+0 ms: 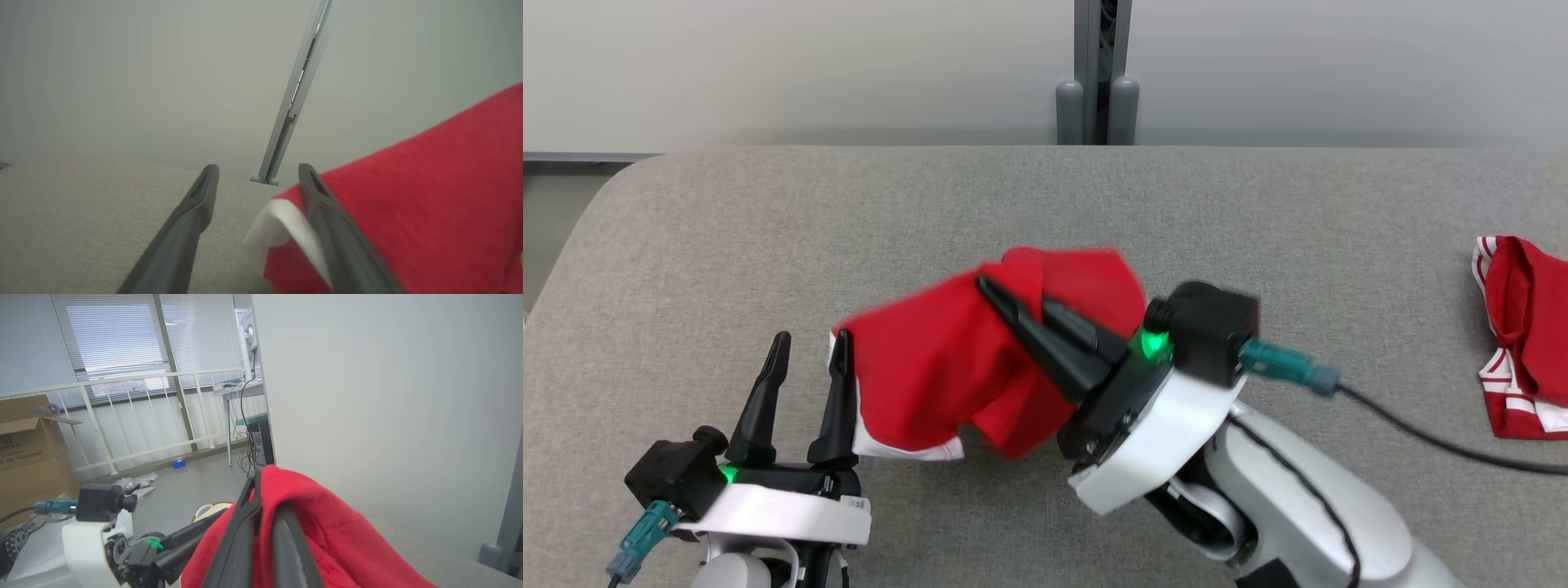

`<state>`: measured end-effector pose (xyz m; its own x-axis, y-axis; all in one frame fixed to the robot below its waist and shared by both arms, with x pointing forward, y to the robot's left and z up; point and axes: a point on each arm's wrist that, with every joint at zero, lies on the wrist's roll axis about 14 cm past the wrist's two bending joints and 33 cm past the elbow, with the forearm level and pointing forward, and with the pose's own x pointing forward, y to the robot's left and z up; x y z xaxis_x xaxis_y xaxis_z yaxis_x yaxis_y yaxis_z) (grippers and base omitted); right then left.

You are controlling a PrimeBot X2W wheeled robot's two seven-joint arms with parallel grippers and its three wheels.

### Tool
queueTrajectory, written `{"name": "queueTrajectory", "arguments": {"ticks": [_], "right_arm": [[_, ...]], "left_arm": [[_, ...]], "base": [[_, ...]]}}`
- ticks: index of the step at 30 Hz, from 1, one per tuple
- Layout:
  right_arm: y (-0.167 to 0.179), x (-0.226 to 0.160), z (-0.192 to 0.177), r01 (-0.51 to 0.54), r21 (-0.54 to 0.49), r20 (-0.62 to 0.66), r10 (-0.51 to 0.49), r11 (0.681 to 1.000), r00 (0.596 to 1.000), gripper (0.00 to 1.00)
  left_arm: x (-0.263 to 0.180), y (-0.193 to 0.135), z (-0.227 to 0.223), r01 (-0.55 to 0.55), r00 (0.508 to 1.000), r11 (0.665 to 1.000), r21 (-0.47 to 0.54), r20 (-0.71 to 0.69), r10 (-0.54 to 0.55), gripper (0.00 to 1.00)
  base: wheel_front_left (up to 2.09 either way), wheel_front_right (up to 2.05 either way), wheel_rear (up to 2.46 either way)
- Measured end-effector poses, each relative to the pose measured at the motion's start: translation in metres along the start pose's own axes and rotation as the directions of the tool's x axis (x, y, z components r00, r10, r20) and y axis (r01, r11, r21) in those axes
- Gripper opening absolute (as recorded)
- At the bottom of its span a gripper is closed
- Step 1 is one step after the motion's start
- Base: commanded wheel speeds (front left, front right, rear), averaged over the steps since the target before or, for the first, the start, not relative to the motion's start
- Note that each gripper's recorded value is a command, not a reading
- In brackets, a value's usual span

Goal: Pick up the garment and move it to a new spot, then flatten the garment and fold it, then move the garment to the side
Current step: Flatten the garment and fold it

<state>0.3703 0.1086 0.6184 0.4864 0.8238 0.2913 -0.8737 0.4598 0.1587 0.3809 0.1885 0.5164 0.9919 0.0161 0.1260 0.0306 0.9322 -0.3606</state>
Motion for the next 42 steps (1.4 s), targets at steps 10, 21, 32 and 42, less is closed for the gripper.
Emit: {"name": "queueTrajectory", "arguments": {"ticks": [10,21,32,42], "right_arm": [[-0.097,-0.035,0.020,0.299,0.203,0.052,-0.315,0.932,0.948,0.00],[-0.237,-0.195,-0.093,0.830,0.264,-0.344,-0.756,0.492,0.557,0.12],[-0.257,-0.223,-0.110,0.904,0.236,-0.464,-0.776,0.357,0.427,1.00],[-0.241,-0.185,-0.060,0.830,0.270,-0.376,-0.740,0.488,0.557,1.00]], "left_arm": [[-0.005,0.006,0.005,-0.019,1.000,1.000,-0.008,0.014,0.020,1.00],[0.010,-0.004,-0.019,0.013,0.999,1.000,-0.006,-0.048,-0.014,1.00],[0.019,-0.014,-0.029,0.049,0.996,0.999,-0.005,-0.071,-0.049,1.00],[0.022,-0.036,-0.021,0.109,0.993,0.994,-0.022,-0.044,-0.109,1.00]], "base": [[0.00,0.00,0.00],[0.00,0.00,0.00],[0.00,0.00,0.00],[0.00,0.00,0.00]]}}
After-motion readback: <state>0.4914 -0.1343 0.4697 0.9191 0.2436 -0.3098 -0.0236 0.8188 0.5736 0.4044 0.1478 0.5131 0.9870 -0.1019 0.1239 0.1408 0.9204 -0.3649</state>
